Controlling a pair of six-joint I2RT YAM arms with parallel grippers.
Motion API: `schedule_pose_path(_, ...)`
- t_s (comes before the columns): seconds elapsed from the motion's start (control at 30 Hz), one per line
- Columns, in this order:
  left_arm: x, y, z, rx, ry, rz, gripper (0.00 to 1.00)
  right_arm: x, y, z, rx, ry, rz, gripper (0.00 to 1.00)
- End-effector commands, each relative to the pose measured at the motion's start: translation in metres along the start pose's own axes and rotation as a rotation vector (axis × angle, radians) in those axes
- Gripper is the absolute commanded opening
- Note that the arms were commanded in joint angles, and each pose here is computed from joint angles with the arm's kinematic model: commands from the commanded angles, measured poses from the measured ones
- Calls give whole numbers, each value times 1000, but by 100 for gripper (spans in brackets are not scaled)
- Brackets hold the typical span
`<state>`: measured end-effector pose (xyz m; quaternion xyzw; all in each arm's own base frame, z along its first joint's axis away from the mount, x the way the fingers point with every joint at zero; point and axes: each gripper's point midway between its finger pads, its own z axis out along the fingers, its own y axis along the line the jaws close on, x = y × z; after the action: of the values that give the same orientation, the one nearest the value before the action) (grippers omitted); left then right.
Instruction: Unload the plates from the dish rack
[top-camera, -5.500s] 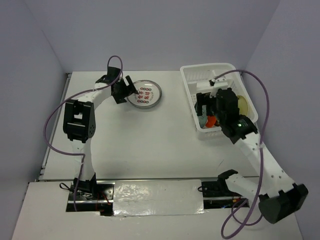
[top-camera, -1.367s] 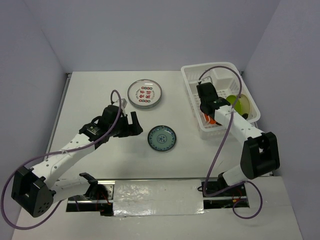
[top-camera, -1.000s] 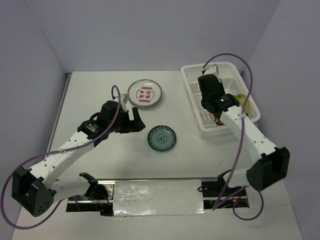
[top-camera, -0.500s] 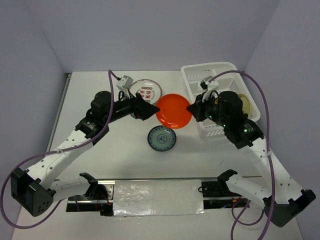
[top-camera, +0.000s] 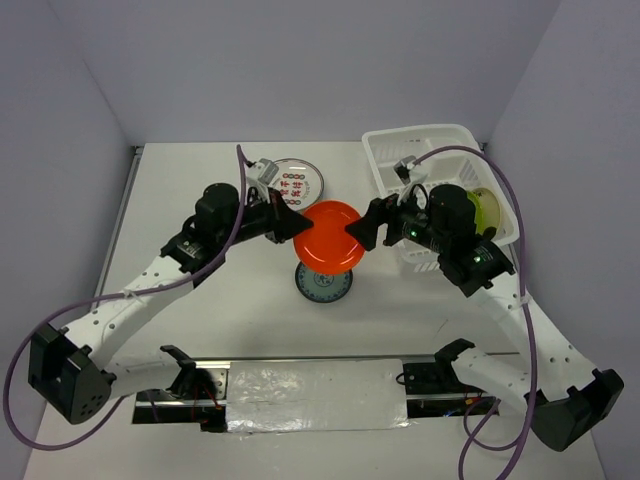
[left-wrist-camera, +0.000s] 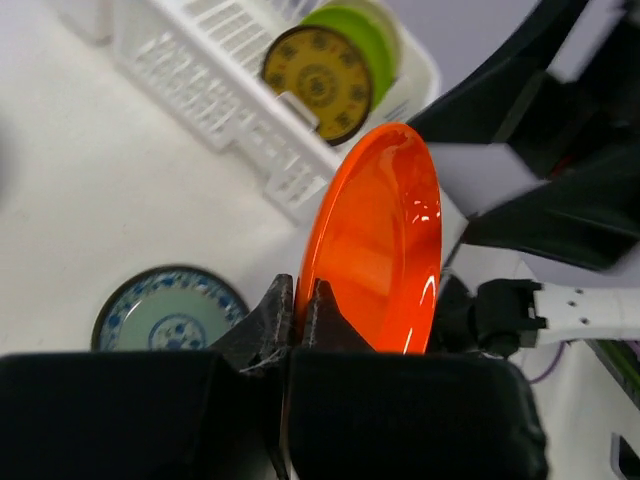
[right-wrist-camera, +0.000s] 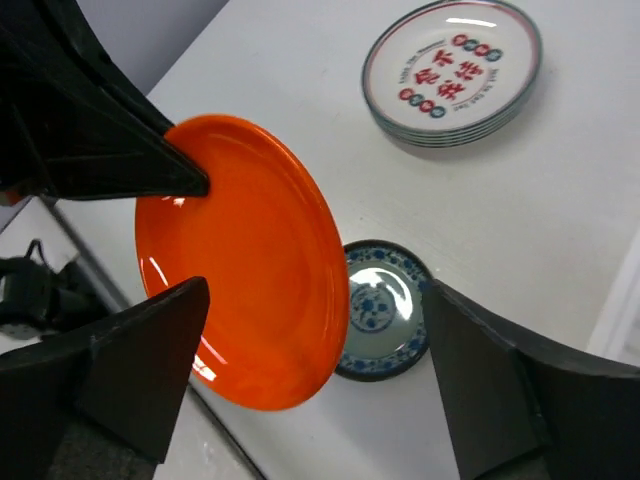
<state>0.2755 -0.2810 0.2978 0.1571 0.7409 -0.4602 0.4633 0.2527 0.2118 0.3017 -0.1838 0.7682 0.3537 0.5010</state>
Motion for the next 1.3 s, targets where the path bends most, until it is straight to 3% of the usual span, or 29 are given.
schedule_pose_path(0.0,33,52,2,-229,68,-88,0,-22,-27,-10,176,-97,-60,100)
schedule_pose_path(0.03,45,64,5,-276,94,-122,0,-20,-60,-23,377,-102,-60,100)
schedule_pose_path(0.13,78,100,10,-407,156,-186,0,-11,-104,-54,653,-70,-113,100)
schedule_pose_path(0.33,123,130,33,-434,239,-258,0,2,-123,-78,776,-11,-176,100)
schedule_pose_path(0.43,142,139,40,-445,277,-302,11,9,-130,-80,806,26,-187,100)
schedule_pose_path(0.5,156,142,39,-448,302,-327,33,12,-138,-81,842,57,-195,100)
schedule_pose_path(0.53,157,142,39,-446,303,-331,53,12,-142,-82,859,70,-214,100)
schedule_pose_path(0.67,169,137,33,-457,348,-322,97,16,-176,-90,986,168,-262,100)
schedule_pose_path(0.77,182,135,26,-547,453,-280,99,18,-209,-95,1070,240,-257,98)
schedule_pose_path(0.87,180,130,11,-608,453,-271,99,22,-242,-99,1157,306,-260,90)
schedule_pose_path(1.03,137,101,-18,-593,341,-203,100,24,-273,-91,1224,363,-287,74)
schedule_pose_path(1.17,118,80,-36,-553,328,-135,99,22,-292,-87,1281,371,-313,71)
schedule_pose_path(1.27,112,73,-46,-539,318,-114,99,27,-300,-80,1263,390,-339,56)
